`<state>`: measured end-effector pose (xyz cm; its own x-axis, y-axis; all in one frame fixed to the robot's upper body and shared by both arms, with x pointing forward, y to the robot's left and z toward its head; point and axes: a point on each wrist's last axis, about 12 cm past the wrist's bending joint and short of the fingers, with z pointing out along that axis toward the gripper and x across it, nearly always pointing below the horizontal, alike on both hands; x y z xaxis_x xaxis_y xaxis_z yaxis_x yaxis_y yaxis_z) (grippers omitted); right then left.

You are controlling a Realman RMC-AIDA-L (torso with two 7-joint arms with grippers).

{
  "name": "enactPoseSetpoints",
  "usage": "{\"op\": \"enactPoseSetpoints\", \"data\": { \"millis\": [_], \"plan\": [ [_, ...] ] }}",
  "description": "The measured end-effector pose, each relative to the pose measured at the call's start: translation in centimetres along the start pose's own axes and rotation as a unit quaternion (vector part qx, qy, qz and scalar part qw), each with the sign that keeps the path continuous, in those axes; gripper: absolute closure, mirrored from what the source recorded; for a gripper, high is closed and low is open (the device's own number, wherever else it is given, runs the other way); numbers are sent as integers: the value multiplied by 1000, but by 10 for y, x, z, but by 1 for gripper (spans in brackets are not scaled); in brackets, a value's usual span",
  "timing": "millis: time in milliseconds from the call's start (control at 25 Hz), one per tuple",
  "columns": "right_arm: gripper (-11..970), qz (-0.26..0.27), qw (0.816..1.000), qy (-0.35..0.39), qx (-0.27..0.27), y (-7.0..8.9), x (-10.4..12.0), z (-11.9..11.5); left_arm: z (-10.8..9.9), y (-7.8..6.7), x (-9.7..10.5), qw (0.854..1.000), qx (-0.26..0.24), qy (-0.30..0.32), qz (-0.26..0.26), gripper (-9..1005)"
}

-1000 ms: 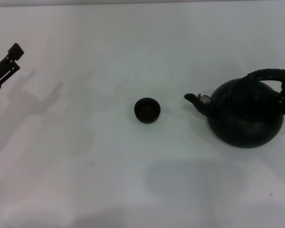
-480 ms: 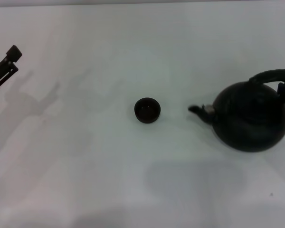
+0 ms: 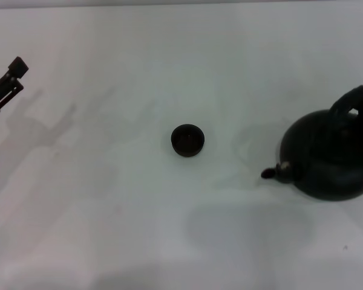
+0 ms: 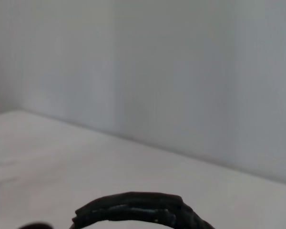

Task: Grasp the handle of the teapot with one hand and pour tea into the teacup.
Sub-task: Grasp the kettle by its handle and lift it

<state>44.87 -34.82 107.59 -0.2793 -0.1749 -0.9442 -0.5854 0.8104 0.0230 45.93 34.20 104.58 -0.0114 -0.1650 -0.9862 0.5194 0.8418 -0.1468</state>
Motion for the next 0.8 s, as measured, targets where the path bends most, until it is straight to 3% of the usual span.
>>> {"op": "enactPoseSetpoints", "data": {
  "millis": [400,800],
  "plan": [
    [834,-17,998,-67,0,2,-20,14,-4,-2,6,1000,-15,-2,-5,123],
    [836,-108,990,-93,-4,28,-45,72,-19,-2,18,998,-52,4,-22,123]
  ]
}}
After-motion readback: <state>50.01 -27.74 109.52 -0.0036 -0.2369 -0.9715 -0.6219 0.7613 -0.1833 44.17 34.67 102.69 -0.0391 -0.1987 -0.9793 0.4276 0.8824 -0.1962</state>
